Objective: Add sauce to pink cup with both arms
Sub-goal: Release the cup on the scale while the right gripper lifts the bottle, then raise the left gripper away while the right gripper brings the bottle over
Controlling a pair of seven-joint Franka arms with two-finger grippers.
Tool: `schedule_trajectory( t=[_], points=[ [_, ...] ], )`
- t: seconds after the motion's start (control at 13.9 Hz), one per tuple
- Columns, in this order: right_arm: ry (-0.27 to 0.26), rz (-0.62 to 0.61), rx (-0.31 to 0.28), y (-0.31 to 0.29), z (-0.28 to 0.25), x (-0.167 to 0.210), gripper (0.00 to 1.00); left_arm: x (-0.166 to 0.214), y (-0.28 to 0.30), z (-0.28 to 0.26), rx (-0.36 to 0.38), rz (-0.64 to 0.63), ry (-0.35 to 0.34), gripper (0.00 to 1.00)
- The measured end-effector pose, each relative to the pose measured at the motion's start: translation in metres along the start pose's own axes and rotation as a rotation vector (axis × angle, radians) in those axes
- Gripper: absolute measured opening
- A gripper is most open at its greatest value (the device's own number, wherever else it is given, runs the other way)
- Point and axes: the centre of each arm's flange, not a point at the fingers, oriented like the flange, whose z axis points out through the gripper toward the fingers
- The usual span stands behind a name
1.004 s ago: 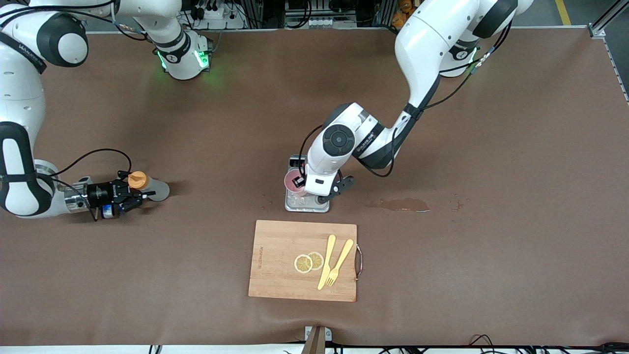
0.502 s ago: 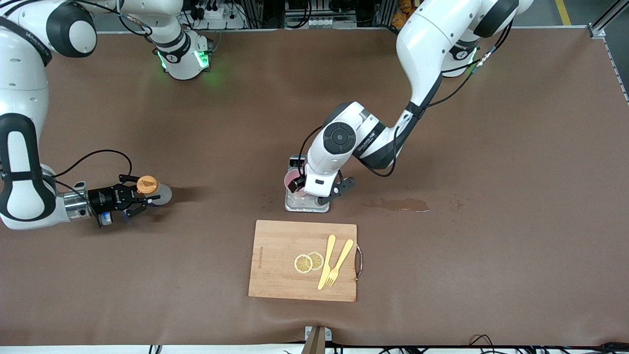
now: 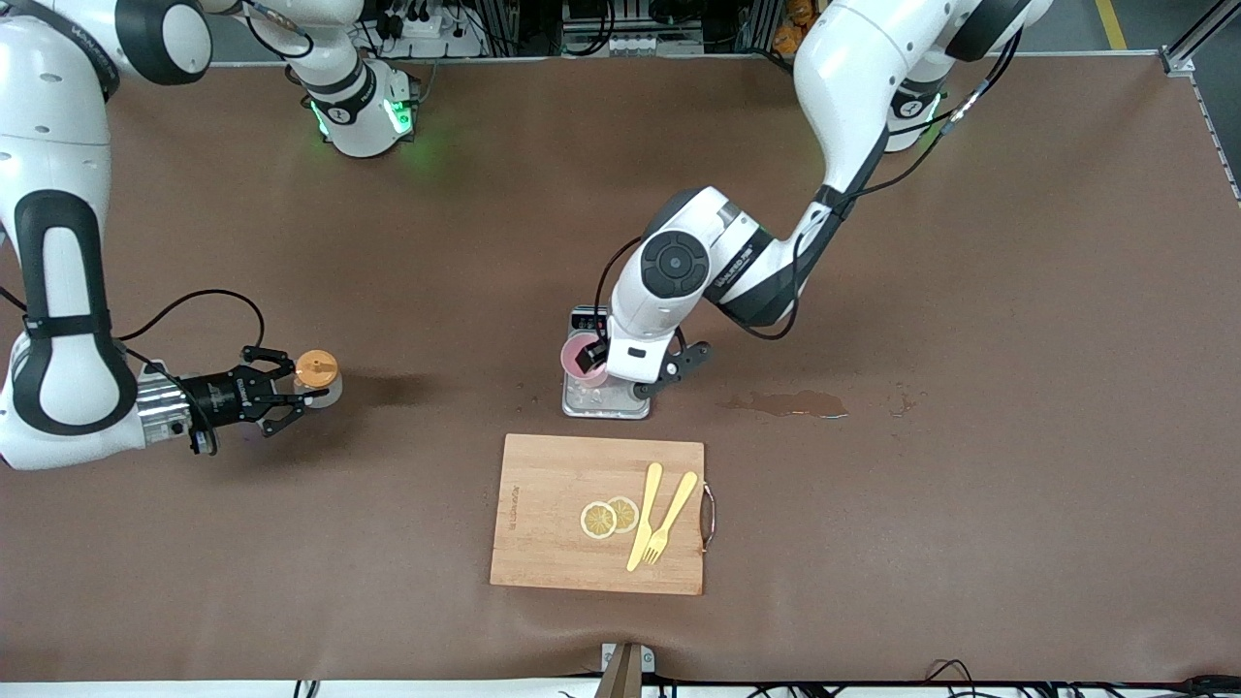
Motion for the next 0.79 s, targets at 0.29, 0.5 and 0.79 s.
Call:
schedule_trajectory(
  t=[0.29, 0.5, 0.79],
  points=[
    [0.089, 0.095, -0.014, -0.018, 0.017, -0.067, 0.41, 0.024, -0.036, -0.067, 0.144, 0.105, -0.041, 1.00],
    [0.139, 0.158, -0.008, -0.033, 0.039, -0.107, 0.41, 0.060, -0.074, -0.122, 0.216, 0.204, -0.086, 1.00],
    [0.232, 0.224, -0.012, -0.047, 0.070, -0.146, 0.41, 0.126, -0.141, -0.171, 0.280, 0.357, -0.194, 1.00]
  ],
)
